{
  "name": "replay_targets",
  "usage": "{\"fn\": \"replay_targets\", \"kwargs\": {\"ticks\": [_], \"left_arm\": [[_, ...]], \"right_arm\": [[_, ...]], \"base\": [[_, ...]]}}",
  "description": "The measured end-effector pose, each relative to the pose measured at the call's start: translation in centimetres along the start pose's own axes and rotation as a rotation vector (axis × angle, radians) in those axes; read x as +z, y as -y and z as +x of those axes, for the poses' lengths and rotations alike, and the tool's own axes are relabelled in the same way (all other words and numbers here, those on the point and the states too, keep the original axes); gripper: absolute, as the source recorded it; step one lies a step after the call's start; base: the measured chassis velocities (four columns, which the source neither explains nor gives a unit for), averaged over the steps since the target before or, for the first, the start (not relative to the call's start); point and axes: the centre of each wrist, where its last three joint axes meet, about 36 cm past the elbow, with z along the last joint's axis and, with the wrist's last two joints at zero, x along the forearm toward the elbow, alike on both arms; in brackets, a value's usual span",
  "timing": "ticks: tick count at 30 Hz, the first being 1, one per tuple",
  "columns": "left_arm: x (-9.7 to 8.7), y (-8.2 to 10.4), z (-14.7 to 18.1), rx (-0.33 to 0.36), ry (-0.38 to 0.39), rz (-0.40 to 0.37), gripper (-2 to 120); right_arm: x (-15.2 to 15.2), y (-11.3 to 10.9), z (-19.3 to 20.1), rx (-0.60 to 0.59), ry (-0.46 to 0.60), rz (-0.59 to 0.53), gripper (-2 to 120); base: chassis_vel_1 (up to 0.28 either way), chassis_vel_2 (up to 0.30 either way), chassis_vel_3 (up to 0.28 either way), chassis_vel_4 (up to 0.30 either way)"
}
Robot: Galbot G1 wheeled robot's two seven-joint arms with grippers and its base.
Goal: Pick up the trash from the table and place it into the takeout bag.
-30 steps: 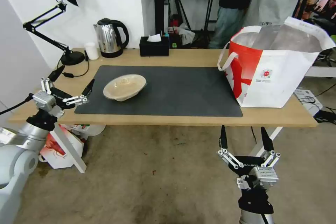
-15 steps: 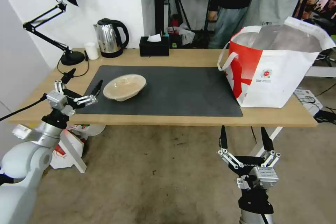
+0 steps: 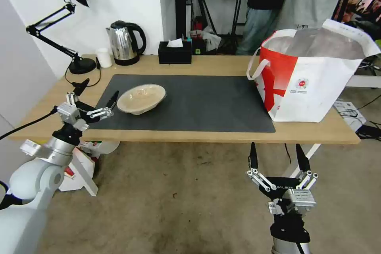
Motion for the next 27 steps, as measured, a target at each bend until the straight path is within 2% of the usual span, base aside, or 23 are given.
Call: {"fn": "replay_targets", "kwargs": {"ticks": [6, 14, 27], "left_arm": [[0.1, -1.2, 0.2, 0.024, -0.027, -0.027, 100], [-0.3, -3.3, 0.7, 0.090, -0.080, -0.085, 100], [-0.3, -4.6, 0.5, 0.180, -0.141, -0.162, 100]], "right_arm": [[0.0, 0.0, 0.0, 0.000, 0.000, 0.000, 100], [0.0, 0.0, 0.0, 0.000, 0.000, 0.000, 100], [0.0, 0.0, 0.0, 0.000, 0.000, 0.000, 100]], "base": [[0.000, 0.000, 0.000, 0.000], [0.000, 0.000, 0.000, 0.000], [0.000, 0.000, 0.000, 0.000]]}}
